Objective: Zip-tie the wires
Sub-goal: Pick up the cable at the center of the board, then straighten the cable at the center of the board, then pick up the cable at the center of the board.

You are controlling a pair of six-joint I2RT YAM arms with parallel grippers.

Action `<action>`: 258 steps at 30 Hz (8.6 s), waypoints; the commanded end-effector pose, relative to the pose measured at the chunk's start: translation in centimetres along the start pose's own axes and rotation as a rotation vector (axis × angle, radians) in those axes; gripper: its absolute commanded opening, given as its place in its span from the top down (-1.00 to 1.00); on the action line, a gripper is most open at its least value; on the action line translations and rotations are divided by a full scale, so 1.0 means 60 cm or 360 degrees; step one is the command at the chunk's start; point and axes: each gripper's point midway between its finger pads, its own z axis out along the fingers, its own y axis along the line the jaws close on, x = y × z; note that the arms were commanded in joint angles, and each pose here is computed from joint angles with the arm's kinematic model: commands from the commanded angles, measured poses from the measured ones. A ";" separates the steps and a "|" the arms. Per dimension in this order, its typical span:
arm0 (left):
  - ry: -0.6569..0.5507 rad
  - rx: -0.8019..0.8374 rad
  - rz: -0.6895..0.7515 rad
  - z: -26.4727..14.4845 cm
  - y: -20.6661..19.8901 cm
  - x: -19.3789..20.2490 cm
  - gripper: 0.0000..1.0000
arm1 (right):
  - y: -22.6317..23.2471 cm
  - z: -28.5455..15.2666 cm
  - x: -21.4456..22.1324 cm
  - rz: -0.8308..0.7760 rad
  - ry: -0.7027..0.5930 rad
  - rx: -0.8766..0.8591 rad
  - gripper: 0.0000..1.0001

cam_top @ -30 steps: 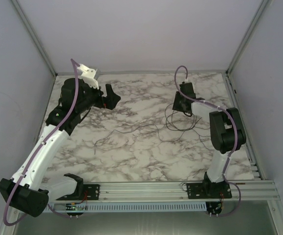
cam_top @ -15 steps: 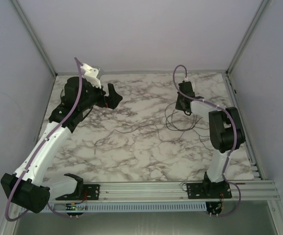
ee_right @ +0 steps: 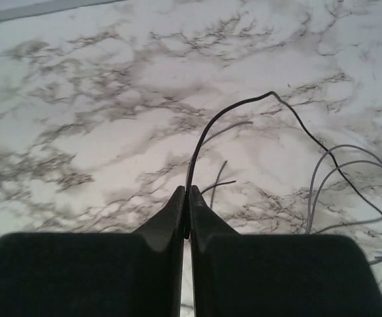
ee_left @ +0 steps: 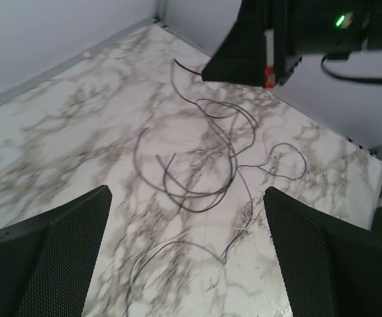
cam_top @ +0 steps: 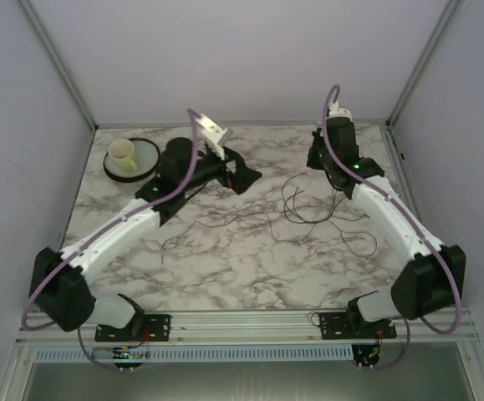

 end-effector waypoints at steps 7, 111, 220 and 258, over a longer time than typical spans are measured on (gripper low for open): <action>-0.0319 0.0351 0.0318 0.130 -0.100 0.020 -0.98 | 0.022 -0.150 -0.022 0.0135 0.0137 -0.0306 1.00; -0.0623 -0.0655 -0.0047 0.032 0.027 -0.317 1.00 | -0.107 -0.006 -0.166 -0.0137 -0.0719 0.0184 1.00; 0.0205 -0.1849 -0.1283 -0.374 0.271 0.423 0.33 | -0.190 -0.089 0.183 -0.0838 0.0662 0.0332 0.10; -0.0280 -0.1081 -0.0577 -0.262 0.246 0.038 -0.98 | -0.111 0.259 0.053 -0.0570 0.0185 0.0223 1.00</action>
